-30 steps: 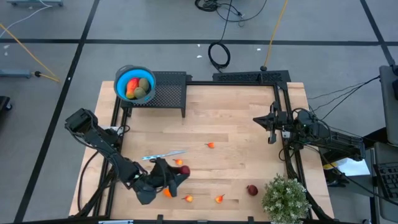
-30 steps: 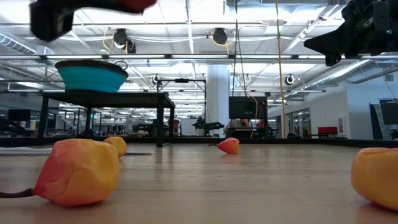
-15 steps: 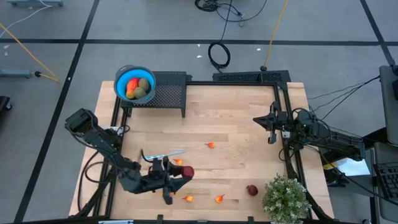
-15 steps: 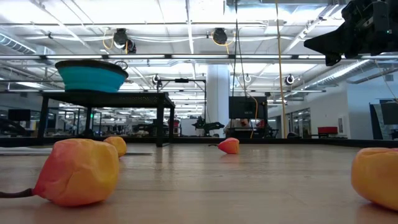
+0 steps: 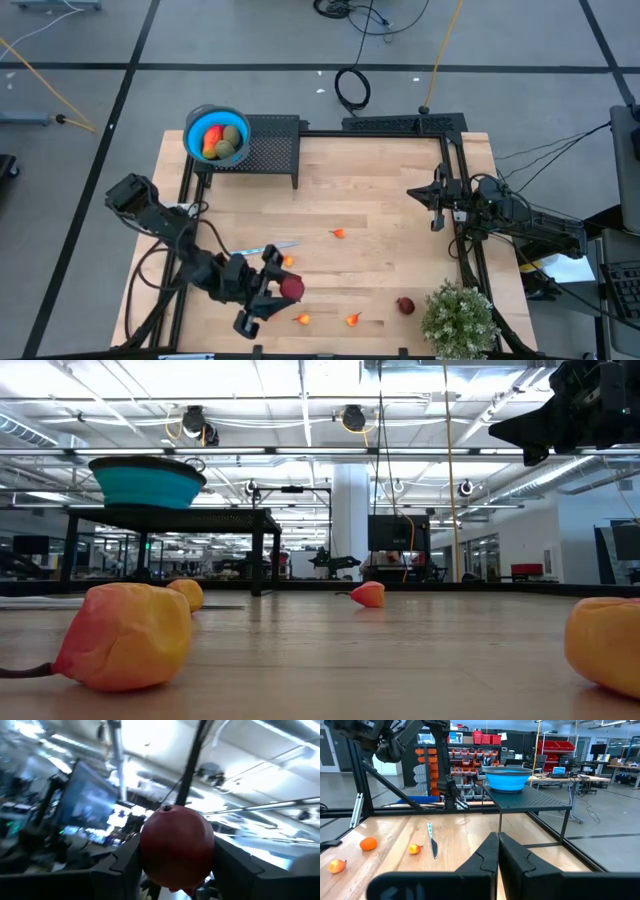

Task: Pick & Place Fruit
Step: Put the pomegranate into the blue strainer bowl on the shelf

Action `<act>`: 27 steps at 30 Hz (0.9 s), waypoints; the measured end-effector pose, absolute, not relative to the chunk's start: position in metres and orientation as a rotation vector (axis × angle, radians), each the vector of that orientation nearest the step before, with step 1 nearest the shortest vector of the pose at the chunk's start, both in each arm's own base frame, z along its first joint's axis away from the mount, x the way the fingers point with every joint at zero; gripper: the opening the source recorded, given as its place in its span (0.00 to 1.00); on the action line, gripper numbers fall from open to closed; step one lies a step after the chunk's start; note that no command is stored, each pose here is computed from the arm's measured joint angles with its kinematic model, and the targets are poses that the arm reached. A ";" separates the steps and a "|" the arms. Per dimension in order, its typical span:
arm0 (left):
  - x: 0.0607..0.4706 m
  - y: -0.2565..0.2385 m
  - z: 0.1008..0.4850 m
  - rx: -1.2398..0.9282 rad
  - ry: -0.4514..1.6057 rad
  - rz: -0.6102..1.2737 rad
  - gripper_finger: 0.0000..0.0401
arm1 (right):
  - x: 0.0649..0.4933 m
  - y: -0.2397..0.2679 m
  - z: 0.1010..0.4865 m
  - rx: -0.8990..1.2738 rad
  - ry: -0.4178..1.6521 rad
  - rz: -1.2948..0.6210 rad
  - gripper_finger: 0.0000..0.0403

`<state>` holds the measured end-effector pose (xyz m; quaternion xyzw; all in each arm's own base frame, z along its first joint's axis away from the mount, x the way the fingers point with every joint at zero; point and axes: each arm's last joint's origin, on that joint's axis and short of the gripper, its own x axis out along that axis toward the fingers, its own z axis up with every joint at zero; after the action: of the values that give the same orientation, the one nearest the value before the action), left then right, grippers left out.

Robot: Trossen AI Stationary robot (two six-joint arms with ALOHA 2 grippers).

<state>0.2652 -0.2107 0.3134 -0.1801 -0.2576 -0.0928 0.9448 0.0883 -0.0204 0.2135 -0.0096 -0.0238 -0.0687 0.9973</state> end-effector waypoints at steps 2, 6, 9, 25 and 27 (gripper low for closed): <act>0.266 -0.208 0.315 -0.354 -0.555 -0.219 0.49 | 0.088 -0.020 0.214 -0.020 -0.048 -0.138 0.00; 0.269 -0.204 0.317 -0.331 -0.584 -0.265 0.48 | 0.088 -0.020 0.214 -0.021 -0.047 -0.138 0.00; 0.270 -0.202 0.317 -0.336 -0.588 -0.268 0.46 | 0.088 -0.020 0.214 -0.021 -0.047 -0.138 0.00; 0.273 -0.166 0.329 -0.732 -0.713 0.033 0.49 | 0.088 -0.020 0.214 -0.022 -0.047 -0.138 0.00; 0.271 -0.162 0.333 -0.831 -0.724 0.049 0.49 | 0.088 -0.020 0.214 -0.022 -0.047 -0.138 0.00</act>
<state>0.2712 -0.1623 0.3332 -0.3948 -0.3440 0.0235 0.8516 0.0883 -0.0204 0.2135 -0.0109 -0.0236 -0.0690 0.9973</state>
